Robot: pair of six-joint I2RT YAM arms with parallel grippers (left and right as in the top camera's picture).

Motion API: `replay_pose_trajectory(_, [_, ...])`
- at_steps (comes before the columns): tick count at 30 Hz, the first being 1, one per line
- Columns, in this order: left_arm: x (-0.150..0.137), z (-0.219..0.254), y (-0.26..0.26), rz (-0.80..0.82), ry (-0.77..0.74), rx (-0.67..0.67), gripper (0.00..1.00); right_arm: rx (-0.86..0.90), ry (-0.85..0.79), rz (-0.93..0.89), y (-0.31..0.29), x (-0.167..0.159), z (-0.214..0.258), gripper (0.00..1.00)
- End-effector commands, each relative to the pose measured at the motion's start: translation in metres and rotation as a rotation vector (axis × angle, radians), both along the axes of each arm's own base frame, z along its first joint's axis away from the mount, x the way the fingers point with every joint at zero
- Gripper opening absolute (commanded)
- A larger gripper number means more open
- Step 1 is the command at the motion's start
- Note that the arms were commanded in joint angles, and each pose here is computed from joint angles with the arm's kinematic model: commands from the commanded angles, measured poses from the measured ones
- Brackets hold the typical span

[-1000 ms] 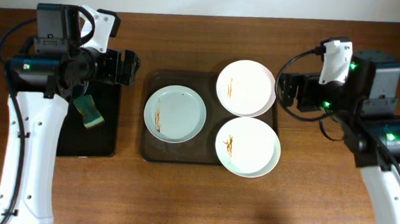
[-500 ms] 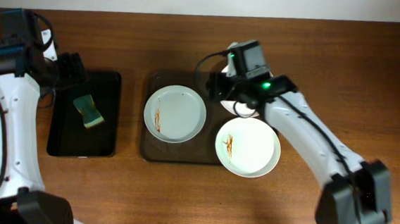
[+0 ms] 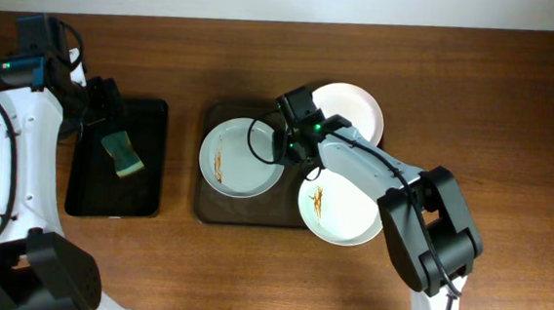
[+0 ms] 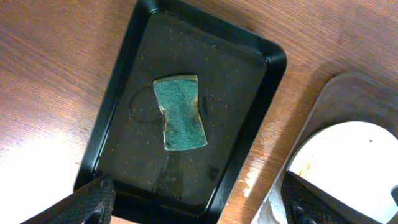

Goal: Clean dirty plates on tray and stack at the side

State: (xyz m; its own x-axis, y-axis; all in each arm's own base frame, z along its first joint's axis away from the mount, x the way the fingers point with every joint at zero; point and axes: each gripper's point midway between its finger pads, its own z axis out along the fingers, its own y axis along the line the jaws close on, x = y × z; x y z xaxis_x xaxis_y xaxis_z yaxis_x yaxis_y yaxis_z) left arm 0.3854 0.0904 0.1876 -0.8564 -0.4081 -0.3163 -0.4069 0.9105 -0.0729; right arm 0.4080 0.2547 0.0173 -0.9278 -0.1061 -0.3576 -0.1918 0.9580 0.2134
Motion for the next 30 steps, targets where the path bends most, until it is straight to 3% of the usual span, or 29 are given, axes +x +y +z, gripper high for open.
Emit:
replay_pose_trajectory(1, [0.002,0.003,0.007,0.022,-0.006,0.024,0.84,-0.028,-0.002,0.041,0.011,-0.004,-0.012,0.19])
replay_pose_trajectory(6, [-0.002,-0.001,0.007,0.026,0.016,0.024,0.83,-0.015,0.019,0.052,0.016,-0.008,-0.018,0.09])
replay_pose_trajectory(11, [-0.022,-0.032,0.019,0.158,0.113,0.063,0.53,-0.012,0.021,0.054,0.016,-0.009,-0.018,0.04])
replay_pose_trajectory(17, [-0.025,-0.072,0.023,0.169,0.126,0.081,0.40,-0.012,0.021,0.053,0.016,-0.008,-0.018,0.04])
replay_pose_trajectory(22, [-0.024,-0.109,0.035,0.270,0.090,0.071,0.28,-0.012,0.019,0.053,0.016,-0.008,-0.017,0.04])
replay_pose_trajectory(30, [-0.011,-0.166,0.024,0.244,0.092,-0.008,0.22,-0.010,0.016,0.053,0.017,-0.008,-0.017,0.04])
